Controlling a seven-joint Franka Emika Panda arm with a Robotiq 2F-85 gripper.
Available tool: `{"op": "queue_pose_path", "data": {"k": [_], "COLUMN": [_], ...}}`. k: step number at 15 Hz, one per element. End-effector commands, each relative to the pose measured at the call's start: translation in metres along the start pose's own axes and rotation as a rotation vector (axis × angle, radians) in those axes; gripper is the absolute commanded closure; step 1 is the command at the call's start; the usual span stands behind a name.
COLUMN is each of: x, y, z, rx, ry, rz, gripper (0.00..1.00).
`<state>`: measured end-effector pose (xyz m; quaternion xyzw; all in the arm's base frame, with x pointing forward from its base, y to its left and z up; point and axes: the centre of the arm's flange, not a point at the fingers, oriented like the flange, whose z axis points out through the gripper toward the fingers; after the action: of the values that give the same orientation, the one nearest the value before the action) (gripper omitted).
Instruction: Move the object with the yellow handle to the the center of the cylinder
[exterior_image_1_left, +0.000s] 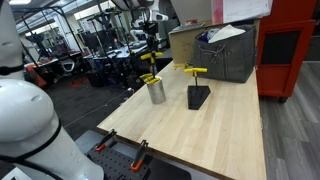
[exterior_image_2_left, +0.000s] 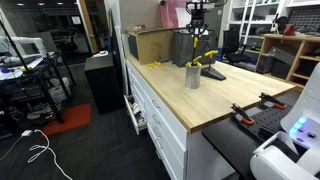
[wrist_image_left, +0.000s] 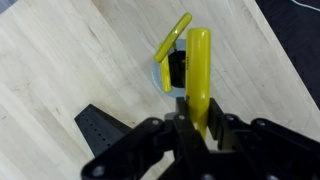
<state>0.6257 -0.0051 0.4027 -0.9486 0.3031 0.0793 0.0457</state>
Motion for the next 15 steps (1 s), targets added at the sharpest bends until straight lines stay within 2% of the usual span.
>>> {"op": "queue_pose_path", "data": {"k": [1,7,15], "x": [0.000,-0.006,-0.009], "y": [-0.011,-0.025,-0.042], "z": [0.007,0.036,0.053], "rx": [-0.026,-0.122,-0.184], "ry": [0.028,0.044,0.064], "rz": [-0.055,-0.117,-0.150], "gripper": [0.94,0.94,0.94]}}
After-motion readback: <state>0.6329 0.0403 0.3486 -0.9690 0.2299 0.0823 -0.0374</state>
